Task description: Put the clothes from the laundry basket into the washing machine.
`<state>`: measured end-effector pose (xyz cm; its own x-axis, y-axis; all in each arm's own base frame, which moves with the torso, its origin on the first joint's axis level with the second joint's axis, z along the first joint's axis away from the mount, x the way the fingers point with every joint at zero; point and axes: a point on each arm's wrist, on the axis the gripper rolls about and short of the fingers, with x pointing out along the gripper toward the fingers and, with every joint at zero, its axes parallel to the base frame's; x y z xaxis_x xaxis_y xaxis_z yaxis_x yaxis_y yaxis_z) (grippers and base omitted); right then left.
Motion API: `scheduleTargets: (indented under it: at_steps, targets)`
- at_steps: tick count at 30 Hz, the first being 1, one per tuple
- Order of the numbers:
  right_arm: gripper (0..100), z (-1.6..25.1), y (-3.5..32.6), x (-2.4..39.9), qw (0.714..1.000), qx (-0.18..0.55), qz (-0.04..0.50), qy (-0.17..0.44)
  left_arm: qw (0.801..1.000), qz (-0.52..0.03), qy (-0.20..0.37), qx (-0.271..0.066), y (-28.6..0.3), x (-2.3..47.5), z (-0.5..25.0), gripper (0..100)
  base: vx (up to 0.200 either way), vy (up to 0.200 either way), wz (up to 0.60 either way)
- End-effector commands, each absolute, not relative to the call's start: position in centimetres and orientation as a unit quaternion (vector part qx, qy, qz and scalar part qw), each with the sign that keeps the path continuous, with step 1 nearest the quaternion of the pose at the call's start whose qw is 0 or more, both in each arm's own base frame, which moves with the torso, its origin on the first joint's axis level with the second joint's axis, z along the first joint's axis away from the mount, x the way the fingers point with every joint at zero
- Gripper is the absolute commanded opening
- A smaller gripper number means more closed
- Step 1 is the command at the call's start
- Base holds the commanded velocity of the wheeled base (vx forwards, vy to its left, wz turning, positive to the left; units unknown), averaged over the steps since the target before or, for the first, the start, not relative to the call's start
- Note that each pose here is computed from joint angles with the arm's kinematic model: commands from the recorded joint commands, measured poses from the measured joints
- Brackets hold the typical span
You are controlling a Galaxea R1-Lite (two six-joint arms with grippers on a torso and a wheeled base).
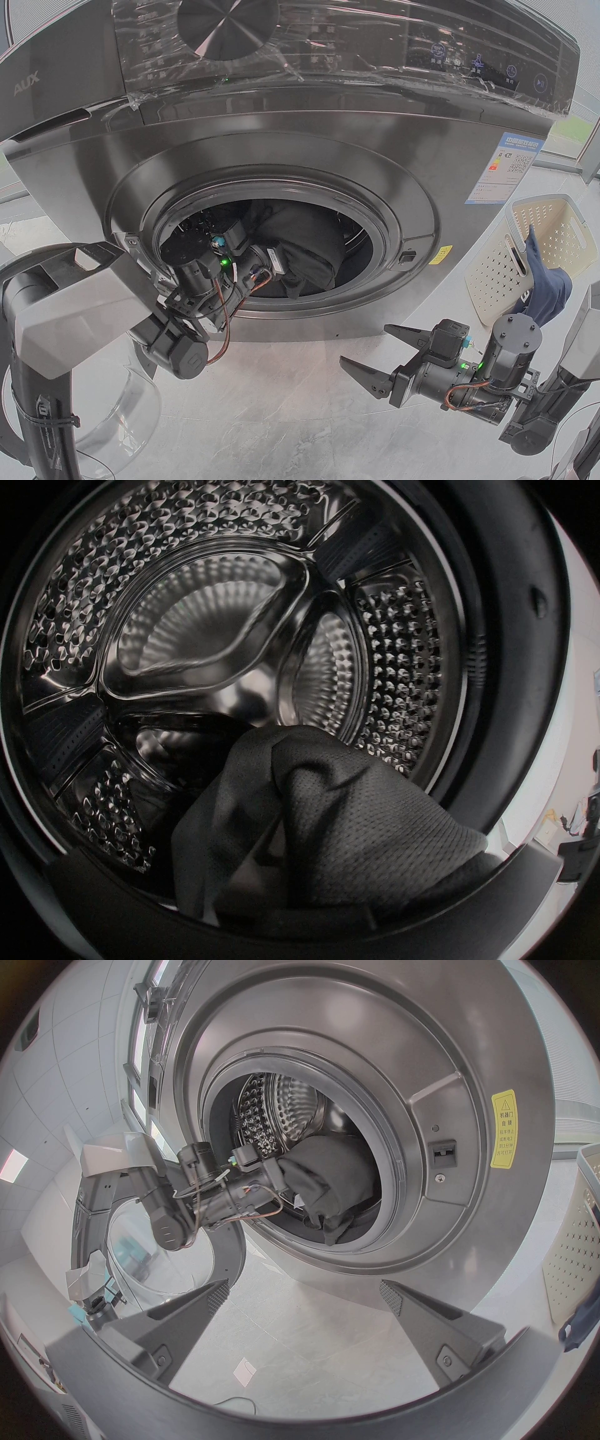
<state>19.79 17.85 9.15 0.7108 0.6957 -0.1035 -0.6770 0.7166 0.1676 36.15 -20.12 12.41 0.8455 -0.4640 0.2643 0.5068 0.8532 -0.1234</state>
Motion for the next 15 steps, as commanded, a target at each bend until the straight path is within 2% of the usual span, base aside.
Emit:
scheduleTargets:
  at_steps: [1,10,15]
  targets:
    - [100,9.1,17.9,19.8,0.922,0.058,0.373,0.082,0.962,-0.229,-0.115,-0.095,-20.1,39.1,11.4,0,0.0,0.0,0.0]
    - [100,9.1,18.0,19.7,0.922,0.058,0.375,0.082,0.965,-0.205,-0.131,-0.098,-20.2,42.3,12.4,0,0.0,0.0,0.0]
    - [100,9.1,18.1,19.6,0.921,0.058,0.376,0.082,0.965,-0.188,-0.149,-0.104,-19.6,43.9,14.8,0,0.0,0.0,0.0]
